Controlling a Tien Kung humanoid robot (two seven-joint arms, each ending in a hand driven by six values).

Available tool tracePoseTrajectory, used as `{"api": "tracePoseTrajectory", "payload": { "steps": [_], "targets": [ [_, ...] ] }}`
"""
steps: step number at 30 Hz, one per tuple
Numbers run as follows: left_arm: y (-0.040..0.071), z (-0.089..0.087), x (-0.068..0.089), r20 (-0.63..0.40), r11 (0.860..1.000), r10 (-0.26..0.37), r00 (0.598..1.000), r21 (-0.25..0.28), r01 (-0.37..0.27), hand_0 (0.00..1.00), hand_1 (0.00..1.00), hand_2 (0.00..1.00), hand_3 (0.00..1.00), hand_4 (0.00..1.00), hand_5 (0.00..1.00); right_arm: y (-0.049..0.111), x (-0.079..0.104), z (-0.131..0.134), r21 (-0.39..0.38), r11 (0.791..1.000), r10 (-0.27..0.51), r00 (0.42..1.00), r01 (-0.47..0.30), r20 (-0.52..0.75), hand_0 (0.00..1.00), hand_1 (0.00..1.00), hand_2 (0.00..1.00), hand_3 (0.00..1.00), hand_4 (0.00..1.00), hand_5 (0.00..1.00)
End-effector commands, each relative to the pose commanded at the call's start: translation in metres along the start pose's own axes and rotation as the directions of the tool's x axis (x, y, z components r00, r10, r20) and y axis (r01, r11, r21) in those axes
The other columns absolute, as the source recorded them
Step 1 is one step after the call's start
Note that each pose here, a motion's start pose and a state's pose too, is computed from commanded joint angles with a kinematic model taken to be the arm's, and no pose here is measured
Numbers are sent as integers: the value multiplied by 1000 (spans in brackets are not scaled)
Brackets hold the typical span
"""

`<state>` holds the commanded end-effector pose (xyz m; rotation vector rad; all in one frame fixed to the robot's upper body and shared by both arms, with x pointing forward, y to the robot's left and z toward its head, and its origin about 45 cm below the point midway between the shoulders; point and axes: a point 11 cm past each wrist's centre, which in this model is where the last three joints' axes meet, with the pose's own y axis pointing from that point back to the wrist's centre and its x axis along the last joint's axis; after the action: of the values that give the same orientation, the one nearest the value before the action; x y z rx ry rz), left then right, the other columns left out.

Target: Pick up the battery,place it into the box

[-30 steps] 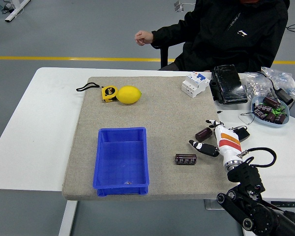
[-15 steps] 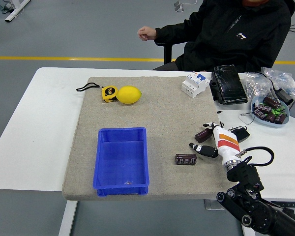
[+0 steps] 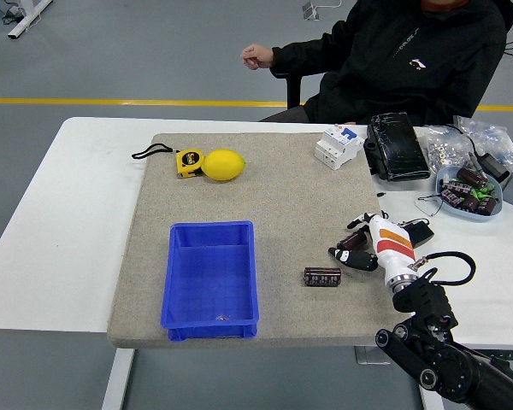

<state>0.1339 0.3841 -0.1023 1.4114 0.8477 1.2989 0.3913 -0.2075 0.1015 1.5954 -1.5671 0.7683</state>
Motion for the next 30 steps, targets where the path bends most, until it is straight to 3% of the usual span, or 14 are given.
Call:
{"api": "tracePoseTrajectory", "payload": {
  "steps": [10, 11, 20, 30],
  "targets": [
    [0, -2, 0, -4, 1000, 0, 1000, 4, 0, 726, 689, 652, 584, 630, 546, 0, 0, -1, 8, 1000, 1, 1000, -1, 5, 186, 360, 450, 523, 969, 322],
    [0, -3, 0, -3, 1000, 0, 1000, 5, 0, 726, 689, 653, 584, 630, 546, 0, 0, -1, 9, 1000, 1, 1000, -1, 5, 148, 352, 447, 516, 951, 314],
    [-1, -5, 1, -1, 1000, 2, 1000, 11, -2, 727, 690, 652, 585, 630, 546, 0, 4, -13, 46, 999, 10, 1000, -11, 15, 138, 347, 445, 513, 942, 308],
    [-1, -6, 4, 3, 1000, 7, 1000, 15, -7, 726, 691, 653, 585, 630, 545, 7, 14, -76, 215, 976, 22, 997, -37, 68, 137, 346, 445, 508, 920, 288]
  ]
}}
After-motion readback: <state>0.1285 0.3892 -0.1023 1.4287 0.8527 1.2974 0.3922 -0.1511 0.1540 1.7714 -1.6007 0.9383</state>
